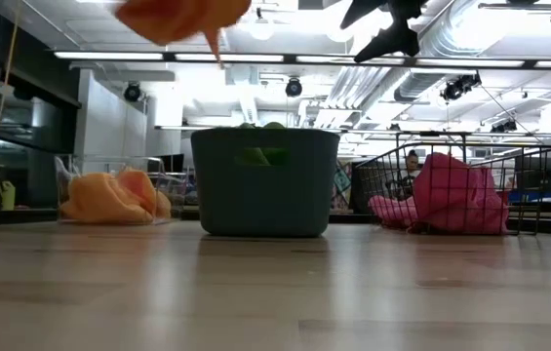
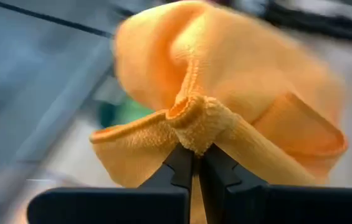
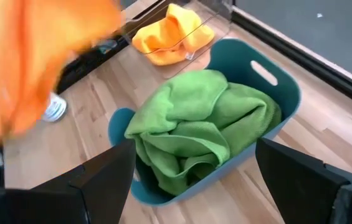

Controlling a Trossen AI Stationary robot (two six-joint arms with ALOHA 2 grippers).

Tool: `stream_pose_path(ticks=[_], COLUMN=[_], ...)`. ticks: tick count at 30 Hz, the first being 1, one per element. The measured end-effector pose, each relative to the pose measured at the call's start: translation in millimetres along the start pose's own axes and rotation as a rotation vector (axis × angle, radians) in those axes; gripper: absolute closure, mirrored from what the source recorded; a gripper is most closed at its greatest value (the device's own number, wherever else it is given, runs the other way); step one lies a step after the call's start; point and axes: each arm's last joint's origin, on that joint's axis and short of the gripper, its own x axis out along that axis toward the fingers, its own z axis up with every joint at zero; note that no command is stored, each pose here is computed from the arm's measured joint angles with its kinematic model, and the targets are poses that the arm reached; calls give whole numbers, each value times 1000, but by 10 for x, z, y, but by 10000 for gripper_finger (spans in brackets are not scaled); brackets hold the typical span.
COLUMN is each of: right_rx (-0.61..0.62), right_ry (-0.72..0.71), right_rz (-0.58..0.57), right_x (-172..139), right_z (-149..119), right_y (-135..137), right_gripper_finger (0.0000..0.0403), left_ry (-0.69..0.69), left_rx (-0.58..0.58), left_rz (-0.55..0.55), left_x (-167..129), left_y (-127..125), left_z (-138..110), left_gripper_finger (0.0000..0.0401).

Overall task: Sort microfiber towel by color & place in baskets
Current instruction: Put the yellow microfiber cloth into the transparent bin

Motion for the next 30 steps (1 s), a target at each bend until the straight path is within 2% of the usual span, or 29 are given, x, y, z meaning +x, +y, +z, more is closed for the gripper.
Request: stream_pose_path(ticks=[3, 8, 12, 15, 19, 22, 25, 30], right_rx=[13, 33, 40, 40, 52, 66, 68, 92], right_ry=[-8, -8, -8, -9, -24, -25, -25, -26], right_rz=[-7, -7, -7, -8, -36, -39, -39, -38], right_x=[1, 1, 1, 0, 0, 0, 0, 0], right_z=[4, 4, 4, 5, 9, 9, 9, 9], right_y=[-1, -1, -1, -1, -9, -11, -10, -9], right_gripper_finger=[77, 77, 77, 77, 77, 77, 77, 77], left_ry=[-37, 100, 150, 211, 314, 331, 287, 115], left_rx=[-26, -81, -194, -208, -209, -231, -277, -301], left_rz=[236, 587, 715, 792, 815, 800, 737, 594], left_x=[-69, 31, 108, 219, 513, 739, 932, 1079], left_y=[310, 823, 1097, 1210, 1248, 1233, 1198, 1159], left_z=[29, -110, -306, -517, -820, -992, -1066, -970], left_gripper_finger=[400, 401, 401, 401, 401, 401, 401, 401])
